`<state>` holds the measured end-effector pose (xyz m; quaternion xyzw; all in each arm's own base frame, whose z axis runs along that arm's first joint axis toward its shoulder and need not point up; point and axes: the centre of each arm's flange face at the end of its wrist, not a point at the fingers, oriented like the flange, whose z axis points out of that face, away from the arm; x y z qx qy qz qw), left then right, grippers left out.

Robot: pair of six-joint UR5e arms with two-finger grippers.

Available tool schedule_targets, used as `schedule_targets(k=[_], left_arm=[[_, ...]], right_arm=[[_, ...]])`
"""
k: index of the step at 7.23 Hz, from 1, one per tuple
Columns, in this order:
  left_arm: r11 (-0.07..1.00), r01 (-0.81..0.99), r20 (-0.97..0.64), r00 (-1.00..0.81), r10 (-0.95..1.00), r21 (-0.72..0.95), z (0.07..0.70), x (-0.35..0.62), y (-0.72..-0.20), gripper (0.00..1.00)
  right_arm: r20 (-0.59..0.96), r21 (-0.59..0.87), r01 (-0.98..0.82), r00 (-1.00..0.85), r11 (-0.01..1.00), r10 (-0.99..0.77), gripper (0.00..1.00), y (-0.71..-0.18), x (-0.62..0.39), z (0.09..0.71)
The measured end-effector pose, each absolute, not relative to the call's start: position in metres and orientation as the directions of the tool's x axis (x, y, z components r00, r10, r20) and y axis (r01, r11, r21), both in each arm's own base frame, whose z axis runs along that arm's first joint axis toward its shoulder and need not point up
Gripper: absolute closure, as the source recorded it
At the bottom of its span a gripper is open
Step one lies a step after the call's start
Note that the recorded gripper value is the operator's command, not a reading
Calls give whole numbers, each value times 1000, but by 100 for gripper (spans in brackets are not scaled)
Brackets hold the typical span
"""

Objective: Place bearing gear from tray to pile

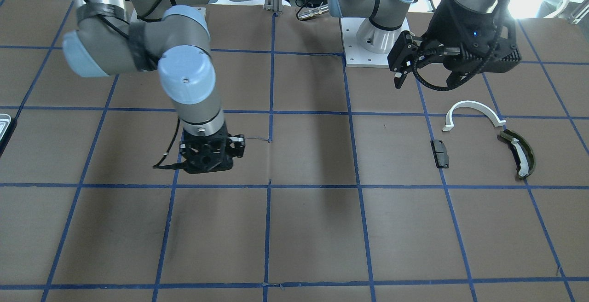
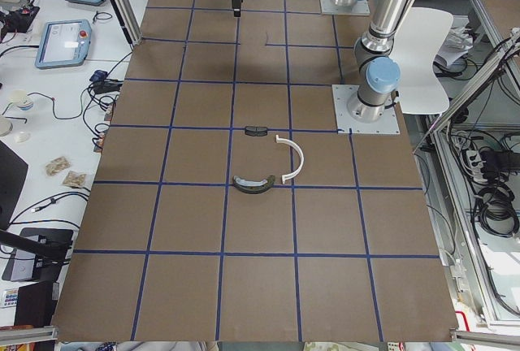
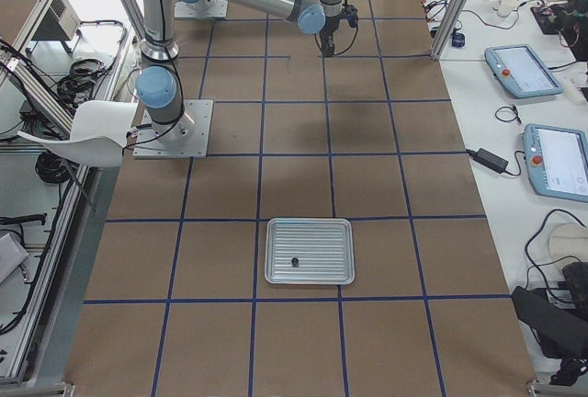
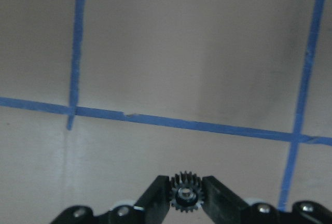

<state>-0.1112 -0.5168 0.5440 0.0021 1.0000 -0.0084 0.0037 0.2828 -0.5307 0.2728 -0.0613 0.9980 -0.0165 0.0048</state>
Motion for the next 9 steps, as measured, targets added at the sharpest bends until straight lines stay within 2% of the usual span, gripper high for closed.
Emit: schedule_targets(k=[1, 2, 3, 4, 7, 9], left_arm=[[1000, 1, -6, -1000, 1, -17, 544, -106, -518, 0], [1000, -3, -5, -1000, -3, -17, 544, -101, -518, 0], [1000, -5, -4, -1000, -5, -16, 544, -99, -518, 0], [1000, -5, -1, -1000, -5, -9, 541, -100, -516, 0], [999, 6, 18, -1000, 5, 44, 507, -108, -518, 0], [1000, 3, 62, -998, 2, 25, 488, -127, -531, 0]], right_arm=[[-23, -55, -93, -995, 994, -94, 92, -520, 319, 247], [-28, -61, -77, -996, 995, -79, 79, -512, 341, 228], [-22, -56, -79, -997, 995, -80, 35, -506, 350, 215], [-19, -46, -83, -996, 996, -84, 0, -501, 352, 207], [-11, -56, -130, -991, 990, -131, 0, -507, 343, 210], [14, -79, -128, -992, 989, -127, 0, -540, 282, 261]])
